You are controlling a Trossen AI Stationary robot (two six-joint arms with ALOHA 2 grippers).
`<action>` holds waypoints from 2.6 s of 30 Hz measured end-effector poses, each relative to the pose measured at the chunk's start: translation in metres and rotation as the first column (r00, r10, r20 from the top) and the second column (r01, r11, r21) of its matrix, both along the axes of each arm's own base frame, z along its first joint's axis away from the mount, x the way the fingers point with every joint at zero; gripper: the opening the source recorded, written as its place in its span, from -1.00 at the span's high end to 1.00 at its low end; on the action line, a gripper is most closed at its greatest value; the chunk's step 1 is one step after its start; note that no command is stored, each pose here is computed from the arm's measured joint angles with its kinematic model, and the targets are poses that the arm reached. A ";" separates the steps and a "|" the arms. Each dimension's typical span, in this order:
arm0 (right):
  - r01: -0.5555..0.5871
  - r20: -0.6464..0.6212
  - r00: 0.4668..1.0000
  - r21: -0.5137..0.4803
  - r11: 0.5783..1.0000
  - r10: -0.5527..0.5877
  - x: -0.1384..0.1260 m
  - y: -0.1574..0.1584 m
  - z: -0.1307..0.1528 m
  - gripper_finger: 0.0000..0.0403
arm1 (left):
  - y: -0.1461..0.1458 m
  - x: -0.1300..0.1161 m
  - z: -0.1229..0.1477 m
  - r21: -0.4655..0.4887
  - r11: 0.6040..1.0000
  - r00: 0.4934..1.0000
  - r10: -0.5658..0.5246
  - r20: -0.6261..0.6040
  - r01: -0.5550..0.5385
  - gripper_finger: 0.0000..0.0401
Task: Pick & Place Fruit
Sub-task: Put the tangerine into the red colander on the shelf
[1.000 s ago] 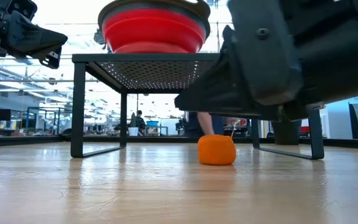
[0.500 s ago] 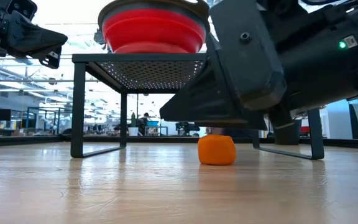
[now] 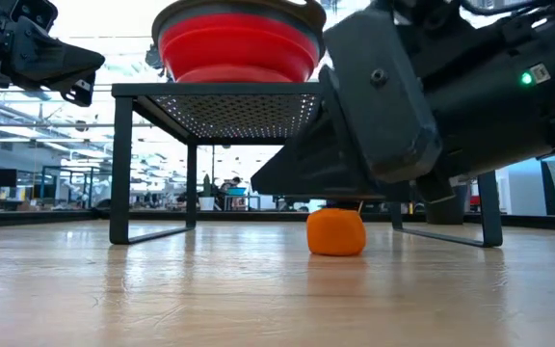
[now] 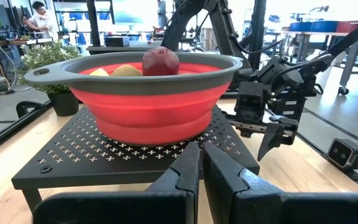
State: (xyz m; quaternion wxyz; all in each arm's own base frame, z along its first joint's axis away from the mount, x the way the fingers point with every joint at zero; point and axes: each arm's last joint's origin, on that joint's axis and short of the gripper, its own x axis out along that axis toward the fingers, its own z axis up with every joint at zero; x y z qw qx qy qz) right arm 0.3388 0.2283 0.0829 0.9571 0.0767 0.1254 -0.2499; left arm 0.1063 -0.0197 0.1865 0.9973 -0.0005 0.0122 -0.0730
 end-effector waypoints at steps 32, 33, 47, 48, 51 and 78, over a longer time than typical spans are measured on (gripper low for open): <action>0.031 -0.119 0.993 0.144 0.989 -0.014 -0.002 -0.015 -0.015 -0.59 | 0.000 0.000 0.000 0.000 1.000 1.000 0.000 -0.001 0.000 0.90; 0.028 -0.119 0.993 0.151 0.988 -0.010 -0.001 -0.016 -0.015 -0.59 | 0.000 0.000 0.000 0.000 1.000 1.000 0.000 0.000 0.000 0.90; 0.056 -0.099 0.994 0.214 0.975 -0.036 0.002 -0.019 -0.015 -0.59 | 0.000 0.000 0.000 0.000 1.000 1.000 0.000 0.000 0.000 0.90; 0.056 -0.099 0.994 0.214 0.975 -0.036 0.002 -0.019 -0.015 -0.58 | 0.000 0.000 0.000 0.000 1.000 1.000 0.000 0.000 0.000 0.90; 0.055 -0.105 0.994 0.207 0.977 -0.034 0.001 -0.020 -0.015 -0.51 | 0.000 0.000 0.000 0.000 1.000 1.000 0.000 0.000 0.000 0.90; 0.021 -0.091 0.996 0.277 0.961 0.004 0.003 -0.017 -0.010 0.30 | 0.000 0.000 0.000 0.000 1.000 1.000 0.001 -0.001 -0.001 0.90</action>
